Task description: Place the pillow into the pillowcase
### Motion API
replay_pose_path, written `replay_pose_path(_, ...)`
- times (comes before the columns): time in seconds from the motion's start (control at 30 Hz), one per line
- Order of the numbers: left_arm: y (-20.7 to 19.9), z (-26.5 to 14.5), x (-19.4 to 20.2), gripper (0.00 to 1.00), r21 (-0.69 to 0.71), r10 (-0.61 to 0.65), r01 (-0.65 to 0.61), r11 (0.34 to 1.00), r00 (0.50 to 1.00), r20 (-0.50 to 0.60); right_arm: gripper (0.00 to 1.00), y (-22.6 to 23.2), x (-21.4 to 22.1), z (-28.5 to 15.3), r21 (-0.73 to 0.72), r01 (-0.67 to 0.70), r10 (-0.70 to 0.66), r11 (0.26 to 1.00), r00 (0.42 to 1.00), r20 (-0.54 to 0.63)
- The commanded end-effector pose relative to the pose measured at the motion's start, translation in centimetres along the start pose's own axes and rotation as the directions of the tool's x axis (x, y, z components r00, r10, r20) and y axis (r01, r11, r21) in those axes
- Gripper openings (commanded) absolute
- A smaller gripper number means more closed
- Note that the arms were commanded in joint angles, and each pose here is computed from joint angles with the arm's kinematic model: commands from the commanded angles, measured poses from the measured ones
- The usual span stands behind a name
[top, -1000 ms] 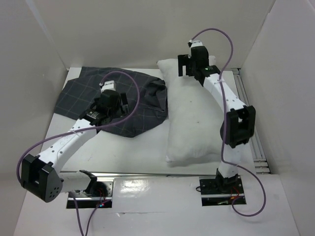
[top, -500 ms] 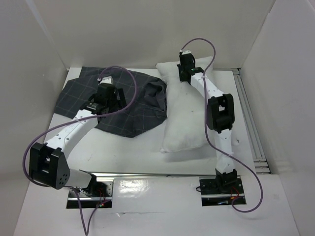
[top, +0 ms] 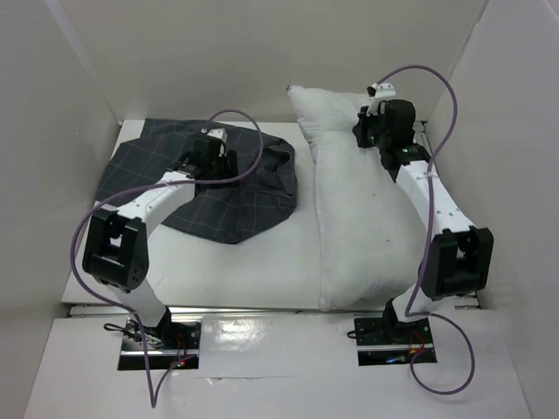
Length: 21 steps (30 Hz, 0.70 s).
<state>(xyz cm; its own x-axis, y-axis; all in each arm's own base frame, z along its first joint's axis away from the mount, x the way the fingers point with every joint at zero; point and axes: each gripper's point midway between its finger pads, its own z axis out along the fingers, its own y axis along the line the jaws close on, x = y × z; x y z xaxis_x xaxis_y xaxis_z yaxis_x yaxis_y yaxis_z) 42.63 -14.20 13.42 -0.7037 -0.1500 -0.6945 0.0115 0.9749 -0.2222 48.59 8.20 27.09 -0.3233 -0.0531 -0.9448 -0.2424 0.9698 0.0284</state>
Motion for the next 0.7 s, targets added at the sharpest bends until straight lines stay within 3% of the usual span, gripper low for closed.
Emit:
replay_pose_path(0.0, -3.3, 1.0, -0.1, 0.72, 0.098, 0.085, -0.085, 0.992, 0.996, 0.005, 0.00, 2.1, -5.0, -3.6, -0.095, 0.014, 0.002, 0.995, 0.985, 0.174)
replay_pose_path(0.23, -5.4, 3.5, 4.2, 0.74, 0.142, 0.103, -0.089, 0.986, 0.990, -0.096, 0.00, 2.8, -3.2, -7.6, -0.112, -0.064, 0.083, 0.992, 0.982, 0.169)
replay_pose_path(0.5, -3.3, 6.9, 4.9, 0.85, -0.045, 0.078, -0.082, 0.996, 0.993, -0.090, 0.00, 3.2, -1.7, -10.1, -0.127, -0.089, 0.108, 0.988, 0.983, 0.149)
replay_pose_path(0.6, -3.5, 7.2, 4.8, 0.79, -0.040, 0.078, -0.082, 0.996, 0.993, -0.093, 0.00, 3.1, -1.3, -10.3, -0.117, -0.102, 0.118, 0.988, 0.983, 0.141)
replay_pose_path(0.67, -4.1, 7.8, 5.1, 0.54, -0.011, 0.077, -0.079, 0.997, 0.991, -0.106, 0.00, 2.8, -1.6, -10.5, -0.097, -0.103, 0.117, 0.990, 0.981, 0.153)
